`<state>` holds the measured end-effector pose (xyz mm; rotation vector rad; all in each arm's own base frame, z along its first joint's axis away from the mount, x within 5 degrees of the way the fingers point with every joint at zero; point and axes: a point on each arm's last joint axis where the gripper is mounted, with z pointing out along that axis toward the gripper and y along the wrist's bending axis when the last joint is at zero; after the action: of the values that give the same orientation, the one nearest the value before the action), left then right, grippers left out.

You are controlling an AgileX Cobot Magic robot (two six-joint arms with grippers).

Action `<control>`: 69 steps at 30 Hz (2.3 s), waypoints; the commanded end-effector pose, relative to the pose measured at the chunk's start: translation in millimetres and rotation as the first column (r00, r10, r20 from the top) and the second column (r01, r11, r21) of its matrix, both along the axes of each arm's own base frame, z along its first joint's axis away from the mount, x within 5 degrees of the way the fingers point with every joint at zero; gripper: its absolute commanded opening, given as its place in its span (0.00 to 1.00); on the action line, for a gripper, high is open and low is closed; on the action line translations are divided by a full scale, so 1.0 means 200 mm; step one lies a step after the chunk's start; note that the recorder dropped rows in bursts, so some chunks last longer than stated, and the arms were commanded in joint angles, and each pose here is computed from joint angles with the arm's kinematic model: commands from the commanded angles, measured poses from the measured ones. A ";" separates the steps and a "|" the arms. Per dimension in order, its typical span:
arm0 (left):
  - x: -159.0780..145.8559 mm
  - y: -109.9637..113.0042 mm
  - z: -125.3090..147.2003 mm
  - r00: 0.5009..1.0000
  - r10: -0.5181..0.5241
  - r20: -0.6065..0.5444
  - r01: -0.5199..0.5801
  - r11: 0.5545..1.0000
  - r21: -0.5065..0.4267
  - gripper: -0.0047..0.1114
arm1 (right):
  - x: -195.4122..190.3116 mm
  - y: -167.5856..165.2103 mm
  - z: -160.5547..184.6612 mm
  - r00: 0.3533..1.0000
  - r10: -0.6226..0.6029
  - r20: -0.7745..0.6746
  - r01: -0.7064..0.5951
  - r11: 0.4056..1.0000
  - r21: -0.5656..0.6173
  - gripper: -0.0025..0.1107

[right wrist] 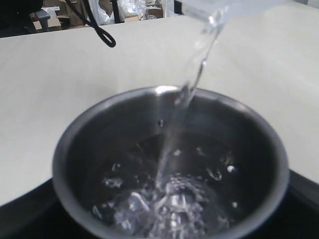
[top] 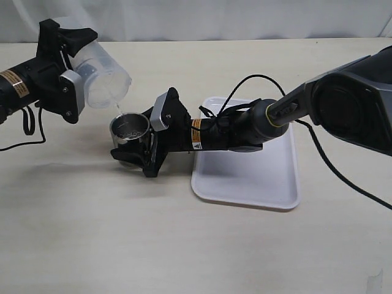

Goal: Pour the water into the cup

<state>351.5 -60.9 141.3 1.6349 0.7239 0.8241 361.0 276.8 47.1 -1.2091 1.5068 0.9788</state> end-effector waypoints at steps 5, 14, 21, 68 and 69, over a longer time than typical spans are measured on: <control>0.00 -0.03 0.03 0.998 -0.045 0.054 0.045 0.999 -0.001 0.04 | 0.00 -0.01 -0.02 1.000 -0.001 -0.012 0.001 1.000 -0.019 0.06; 0.00 -0.03 0.03 0.997 -0.046 0.058 0.046 0.999 0.005 0.04 | 0.00 -0.01 -0.02 1.000 -0.001 -0.012 0.001 1.000 -0.019 0.06; -0.01 -0.04 0.03 0.996 -0.063 0.060 0.062 0.998 0.012 0.04 | 0.00 -0.01 -0.02 1.000 -0.001 -0.012 0.001 1.000 -0.019 0.06; 0.15 0.04 -0.20 0.592 -0.357 -0.723 -0.776 -0.008 -0.631 0.04 | 0.19 -0.32 0.49 0.968 -0.206 0.144 0.200 0.978 0.058 0.06; 0.15 0.04 -0.19 0.592 -0.359 -0.722 -0.774 -0.003 -0.633 0.04 | 0.20 -0.35 0.49 0.966 -0.219 0.140 0.213 0.975 0.055 0.06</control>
<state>379.3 -51.4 97.5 0.2326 1.8239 -0.4386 399.2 221.2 132.9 -1.0799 1.4828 0.7482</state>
